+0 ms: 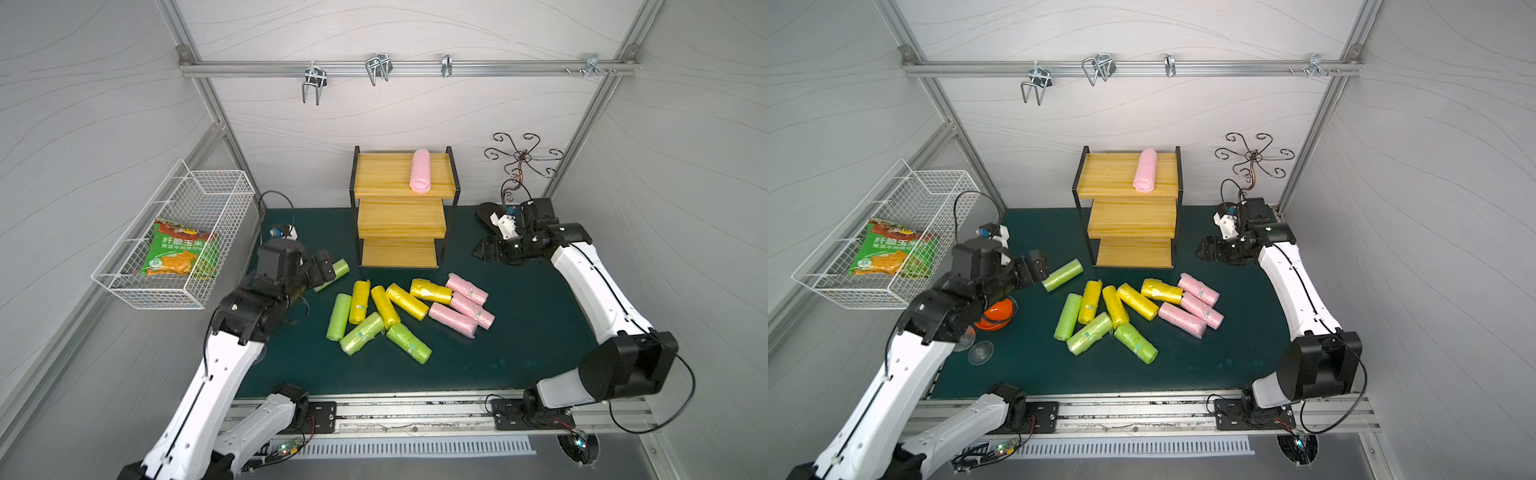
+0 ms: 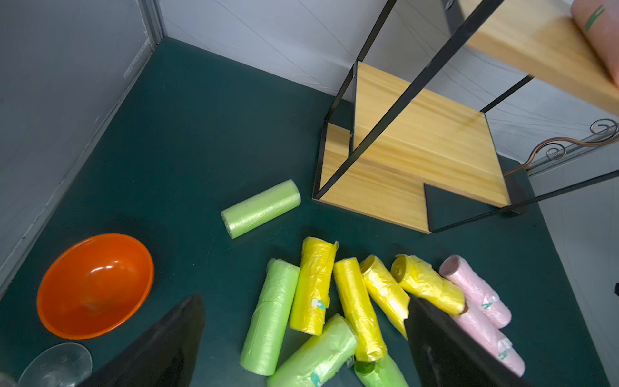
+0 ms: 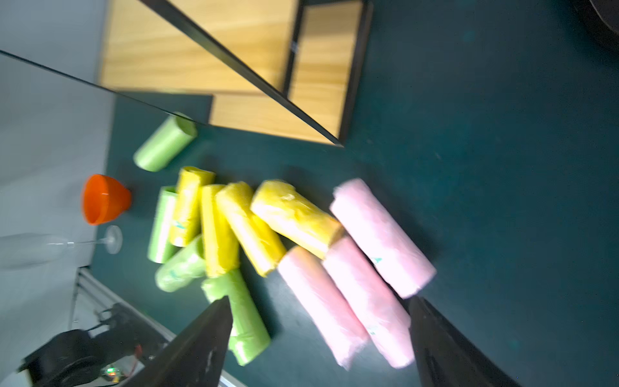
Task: Sort the rolls of trash bags by color and place them on the shelf
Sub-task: Move the shelf to the center of the board.
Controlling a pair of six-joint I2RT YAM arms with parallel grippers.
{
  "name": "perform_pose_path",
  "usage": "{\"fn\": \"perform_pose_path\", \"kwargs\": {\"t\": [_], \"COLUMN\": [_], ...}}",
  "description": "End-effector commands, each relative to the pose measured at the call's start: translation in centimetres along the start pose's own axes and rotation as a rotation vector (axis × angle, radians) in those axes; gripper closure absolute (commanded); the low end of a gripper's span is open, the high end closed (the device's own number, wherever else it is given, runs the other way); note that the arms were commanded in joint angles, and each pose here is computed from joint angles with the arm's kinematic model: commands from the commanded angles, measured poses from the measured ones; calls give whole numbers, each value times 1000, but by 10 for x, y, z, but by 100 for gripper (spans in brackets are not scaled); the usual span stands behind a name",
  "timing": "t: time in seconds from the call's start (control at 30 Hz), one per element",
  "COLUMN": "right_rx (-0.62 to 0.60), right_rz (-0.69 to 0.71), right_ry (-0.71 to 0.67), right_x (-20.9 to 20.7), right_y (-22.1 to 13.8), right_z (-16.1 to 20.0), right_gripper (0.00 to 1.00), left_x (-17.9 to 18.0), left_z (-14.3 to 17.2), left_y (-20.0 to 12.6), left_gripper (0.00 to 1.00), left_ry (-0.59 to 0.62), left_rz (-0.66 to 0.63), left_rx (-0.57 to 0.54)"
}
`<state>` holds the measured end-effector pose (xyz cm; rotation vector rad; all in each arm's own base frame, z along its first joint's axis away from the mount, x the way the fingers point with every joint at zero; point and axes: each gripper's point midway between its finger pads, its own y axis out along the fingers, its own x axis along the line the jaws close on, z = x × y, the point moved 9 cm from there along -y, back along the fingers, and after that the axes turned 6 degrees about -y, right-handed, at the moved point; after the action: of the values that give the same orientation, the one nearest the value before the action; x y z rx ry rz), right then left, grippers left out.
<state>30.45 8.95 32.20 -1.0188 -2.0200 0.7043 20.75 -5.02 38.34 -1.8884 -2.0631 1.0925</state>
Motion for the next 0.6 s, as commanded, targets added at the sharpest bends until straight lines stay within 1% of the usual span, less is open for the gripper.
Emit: {"fn": "perform_pose_path", "kwargs": {"t": [0.0,0.13,0.17,0.23,0.27,0.3,0.33,0.4,0.47,0.5,0.57], "right_rx": [-176,-296,-326,-364,-378,-388,-396,-401,-403,-408,-420], "right_rz": [-97,-182,-197,-217,-226,-235,-244,-246,-248,-242,-237], "right_ry": [-21,-66,-75,-90,-104,-115,-128,-153,-170,-177,-204], "right_x": [26,46,48,50,49,48,46,41,37,35,35], "right_y": [-38,-65,-68,-68,-66,-61,-56,-45,-33,-27,-16], "right_z": [-25,-41,-43,-47,-48,-49,-48,-45,-41,-38,-34], "right_gripper": [15,18,20,26,32,35,36,39,40,40,40], "left_x": [-22,-49,-52,-53,-52,-47,-40,-22,-4,2,7], "left_z": [-31,-69,-73,-75,-74,-69,-64,-52,-38,-29,-16], "left_y": [-19,-31,-29,-19,-13,-2,5,18,28,33,38], "left_gripper": [1,1,1,1,1,1,1,2,3,3,3], "left_ry": [22,36,43,46,38,20,-13,-113,-179,-188,-167], "left_rz": [24,81,87,87,98,112,128,212,278,310,364], "left_rx": [31,16,8,6,12,34,49,61,34,22,-7]}}
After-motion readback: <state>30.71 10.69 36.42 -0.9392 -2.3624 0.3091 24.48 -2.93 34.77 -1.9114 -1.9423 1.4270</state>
